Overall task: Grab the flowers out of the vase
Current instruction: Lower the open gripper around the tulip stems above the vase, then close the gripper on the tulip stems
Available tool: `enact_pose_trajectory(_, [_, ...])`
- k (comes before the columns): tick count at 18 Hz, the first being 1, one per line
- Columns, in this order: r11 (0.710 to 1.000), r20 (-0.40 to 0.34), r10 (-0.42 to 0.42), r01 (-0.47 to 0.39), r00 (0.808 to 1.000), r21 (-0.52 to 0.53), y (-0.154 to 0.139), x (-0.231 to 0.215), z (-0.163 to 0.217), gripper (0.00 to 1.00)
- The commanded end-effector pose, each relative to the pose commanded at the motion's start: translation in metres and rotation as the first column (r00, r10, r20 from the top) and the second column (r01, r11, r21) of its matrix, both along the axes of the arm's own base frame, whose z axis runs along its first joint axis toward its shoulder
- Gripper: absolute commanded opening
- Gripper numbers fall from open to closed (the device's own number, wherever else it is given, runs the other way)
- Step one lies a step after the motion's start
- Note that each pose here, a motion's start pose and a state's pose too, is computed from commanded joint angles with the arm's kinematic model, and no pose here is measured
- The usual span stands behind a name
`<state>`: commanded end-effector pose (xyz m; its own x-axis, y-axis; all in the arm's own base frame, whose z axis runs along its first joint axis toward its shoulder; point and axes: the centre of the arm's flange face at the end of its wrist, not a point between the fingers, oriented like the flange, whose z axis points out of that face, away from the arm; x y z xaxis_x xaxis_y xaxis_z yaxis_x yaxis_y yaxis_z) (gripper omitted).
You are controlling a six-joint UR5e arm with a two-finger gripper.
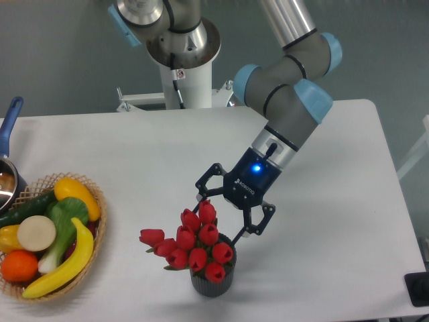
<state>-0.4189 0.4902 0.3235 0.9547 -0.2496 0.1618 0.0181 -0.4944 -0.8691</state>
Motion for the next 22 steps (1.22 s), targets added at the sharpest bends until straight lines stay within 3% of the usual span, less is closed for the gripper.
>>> enact_pose_trajectory(6, [1.000,-0.022,-0.025,0.026,0.999,0.011,0.030,-0.020,-0.005,1.00])
enact_pose_trajectory(7, [0.999,-0.022,-0.033,0.033,0.999,0.011,0.036,-0.019,-0.007,0.94])
enact_pose_trajectory(8, [0.999,-0.022,-0.035,0.035,0.999,0.011,0.037,-0.019,-0.008,0.86])
enact_pose_trajectory(10, [0.999,-0.025,-0.034,0.035,0.999,0.009,0.035,-0.017,-0.006,0.50])
enact_pose_trajectory(11, [1.000,-0.033,-0.031,0.031,0.999,0.003,0.034,-0.018,-0.005,0.26])
enact_pose_trajectory(13, [1.000,-0.033,-0.027,0.027,0.999,0.000,0.032,-0.019,-0.007,0.04])
enact_pose_trajectory(14, [1.000,-0.033,-0.023,0.023,0.999,-0.002,0.031,-0.020,-0.006,0.00])
enact_pose_trajectory(22, [1.000,-0.064,0.006,-0.008,0.998,-0.029,0.018,-0.019,0.007,0.00])
